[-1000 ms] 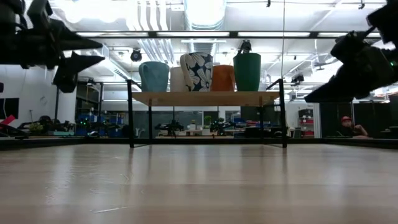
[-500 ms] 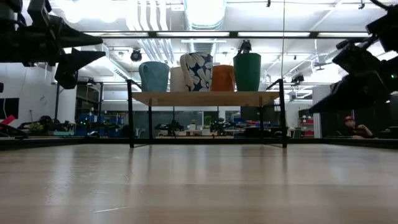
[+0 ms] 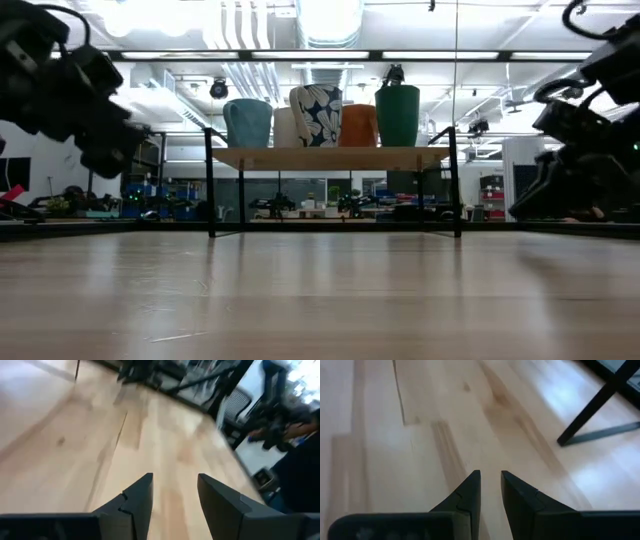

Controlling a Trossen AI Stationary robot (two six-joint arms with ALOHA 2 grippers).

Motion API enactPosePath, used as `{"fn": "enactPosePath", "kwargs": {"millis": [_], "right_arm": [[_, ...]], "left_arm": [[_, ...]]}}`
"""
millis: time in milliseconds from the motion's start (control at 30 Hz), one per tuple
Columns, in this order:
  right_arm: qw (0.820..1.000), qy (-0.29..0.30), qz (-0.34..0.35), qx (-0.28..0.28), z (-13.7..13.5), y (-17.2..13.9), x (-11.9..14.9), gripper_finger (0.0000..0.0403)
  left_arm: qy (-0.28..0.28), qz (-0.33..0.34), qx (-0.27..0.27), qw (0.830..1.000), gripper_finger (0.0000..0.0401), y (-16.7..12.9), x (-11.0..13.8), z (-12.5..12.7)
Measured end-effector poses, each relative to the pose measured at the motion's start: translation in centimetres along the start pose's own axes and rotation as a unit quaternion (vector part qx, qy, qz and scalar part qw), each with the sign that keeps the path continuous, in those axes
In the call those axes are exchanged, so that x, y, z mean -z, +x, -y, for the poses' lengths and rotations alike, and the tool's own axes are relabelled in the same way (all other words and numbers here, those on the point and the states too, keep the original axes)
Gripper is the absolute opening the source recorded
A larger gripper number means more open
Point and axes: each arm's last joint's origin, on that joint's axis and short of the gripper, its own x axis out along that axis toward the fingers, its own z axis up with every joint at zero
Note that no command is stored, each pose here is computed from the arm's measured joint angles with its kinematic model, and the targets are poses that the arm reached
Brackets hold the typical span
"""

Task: Stack small to large cups/mugs on shelf
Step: Return to Home Position

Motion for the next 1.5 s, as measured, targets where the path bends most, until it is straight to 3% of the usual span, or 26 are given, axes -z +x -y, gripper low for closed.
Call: {"fn": "enactPosePath", "kwargs": {"millis": [267, 533, 1500], "right_arm": [[0.999, -0.012, -0.034, 0.009, -0.1, 0.5, 0.7, 0.0068], [1.000, -0.005, -0.022, 0.007, -0.2, 0.5, 0.4, 0.0068], [1.000, -0.005, -0.024, 0.007, -0.2, 0.5, 0.5, 0.0068]], "left_arm": [[-0.048, -0.068, -0.045, 0.996, 0.0141, 0.9, 1.2, -0.7], [-0.120, -0.067, -0.098, 0.986, 0.0141, 1.3, 1.6, -1.2], [-0.121, -0.122, -0.134, 0.976, 0.0141, 2.0, 2.7, -1.8]]}}
